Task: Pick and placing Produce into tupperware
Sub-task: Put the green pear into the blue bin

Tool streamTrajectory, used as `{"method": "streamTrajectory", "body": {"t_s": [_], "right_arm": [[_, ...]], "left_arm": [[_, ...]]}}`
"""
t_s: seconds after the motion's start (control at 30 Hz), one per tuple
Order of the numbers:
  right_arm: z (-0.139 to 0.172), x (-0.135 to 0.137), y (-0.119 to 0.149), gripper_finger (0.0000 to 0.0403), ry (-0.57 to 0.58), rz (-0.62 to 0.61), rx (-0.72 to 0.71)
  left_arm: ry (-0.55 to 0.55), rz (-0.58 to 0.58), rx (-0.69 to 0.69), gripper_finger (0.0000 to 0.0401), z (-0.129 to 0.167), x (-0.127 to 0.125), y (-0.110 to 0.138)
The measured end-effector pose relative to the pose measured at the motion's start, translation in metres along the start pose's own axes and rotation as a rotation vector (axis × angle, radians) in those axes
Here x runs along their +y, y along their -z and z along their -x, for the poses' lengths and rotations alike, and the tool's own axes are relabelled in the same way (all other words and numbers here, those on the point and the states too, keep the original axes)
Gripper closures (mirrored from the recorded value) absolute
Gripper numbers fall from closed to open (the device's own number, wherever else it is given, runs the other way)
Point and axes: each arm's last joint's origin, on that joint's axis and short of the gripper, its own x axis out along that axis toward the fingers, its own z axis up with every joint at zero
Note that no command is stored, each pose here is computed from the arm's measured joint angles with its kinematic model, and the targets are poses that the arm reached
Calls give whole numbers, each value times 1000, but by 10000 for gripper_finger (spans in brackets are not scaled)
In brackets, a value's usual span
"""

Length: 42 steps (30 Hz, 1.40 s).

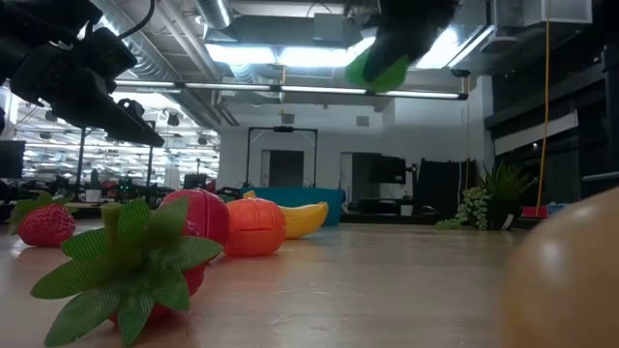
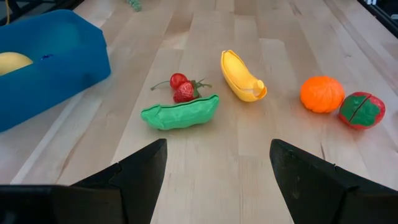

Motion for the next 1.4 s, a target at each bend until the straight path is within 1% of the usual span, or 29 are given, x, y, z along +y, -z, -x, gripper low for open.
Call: {"method": "streamTrajectory", "body": {"t_s": [0.2, 0.33, 0.5, 0.63, 0.83, 1.0, 1.2, 1.4], "right_arm": [[-10, -10, 30, 189, -31, -53, -110], [-10, -21, 49, 189, -55, -98, -209], [-9, -32, 69, 189, -121, -112, -379], [-12, -45, 85, 189, -158, -119, -480], [-26, -65, 110, 189, -218, -131, -614], [-33, -83, 125, 189, -288, -128, -774], [-38, -99, 139, 189, -367, -103, -875], [-44, -110, 141, 189, -365, -32, -877]], "left_arm": [[0, 0, 0, 122, 0, 0, 0], [0, 0, 0, 122, 0, 0, 0], [0, 0, -2, 122, 0, 0, 0], [0, 4, -5, 122, 0, 0, -1], [1, 7, -10, 122, 0, 0, -1], [1, 9, -10, 122, 0, 0, -1], [1, 9, -11, 122, 0, 0, -1], [0, 10, -11, 122, 0, 0, -1]]}}
